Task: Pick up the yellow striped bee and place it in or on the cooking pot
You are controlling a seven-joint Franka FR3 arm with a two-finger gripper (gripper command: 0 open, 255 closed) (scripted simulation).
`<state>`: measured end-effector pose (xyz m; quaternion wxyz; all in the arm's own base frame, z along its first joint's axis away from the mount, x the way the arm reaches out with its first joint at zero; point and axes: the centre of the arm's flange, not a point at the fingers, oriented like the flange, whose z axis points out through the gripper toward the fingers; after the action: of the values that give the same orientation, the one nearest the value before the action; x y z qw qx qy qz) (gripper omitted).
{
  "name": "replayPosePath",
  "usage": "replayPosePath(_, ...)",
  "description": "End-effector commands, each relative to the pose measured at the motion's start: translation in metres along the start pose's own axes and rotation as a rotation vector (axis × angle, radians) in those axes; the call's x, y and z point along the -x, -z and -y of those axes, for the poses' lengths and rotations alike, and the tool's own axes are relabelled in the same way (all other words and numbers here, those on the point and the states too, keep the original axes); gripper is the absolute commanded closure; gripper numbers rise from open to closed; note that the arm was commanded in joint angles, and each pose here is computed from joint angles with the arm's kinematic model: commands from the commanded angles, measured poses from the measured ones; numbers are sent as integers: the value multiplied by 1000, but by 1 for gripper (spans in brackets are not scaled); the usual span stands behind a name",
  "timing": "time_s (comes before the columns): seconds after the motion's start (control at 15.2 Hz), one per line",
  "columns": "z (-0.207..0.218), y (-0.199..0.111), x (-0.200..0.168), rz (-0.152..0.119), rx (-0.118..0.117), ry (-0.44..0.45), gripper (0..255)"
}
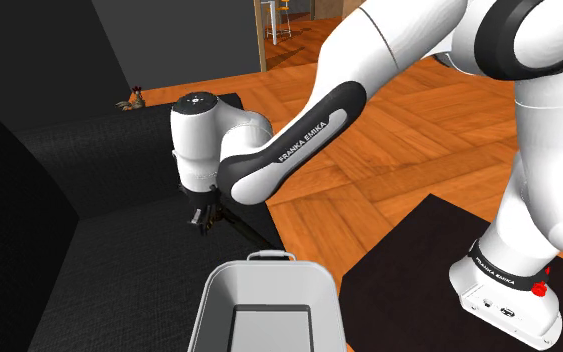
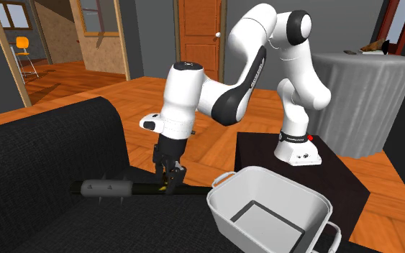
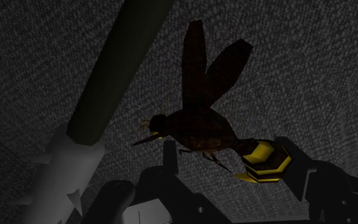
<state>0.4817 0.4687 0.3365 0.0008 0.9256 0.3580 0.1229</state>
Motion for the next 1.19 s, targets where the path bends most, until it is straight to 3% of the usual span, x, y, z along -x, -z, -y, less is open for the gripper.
replayPosePath(0.0,-1,11,-3,1,0,0,255)
replayPosePath(1.12,3,93,-14,1,0,0,255)
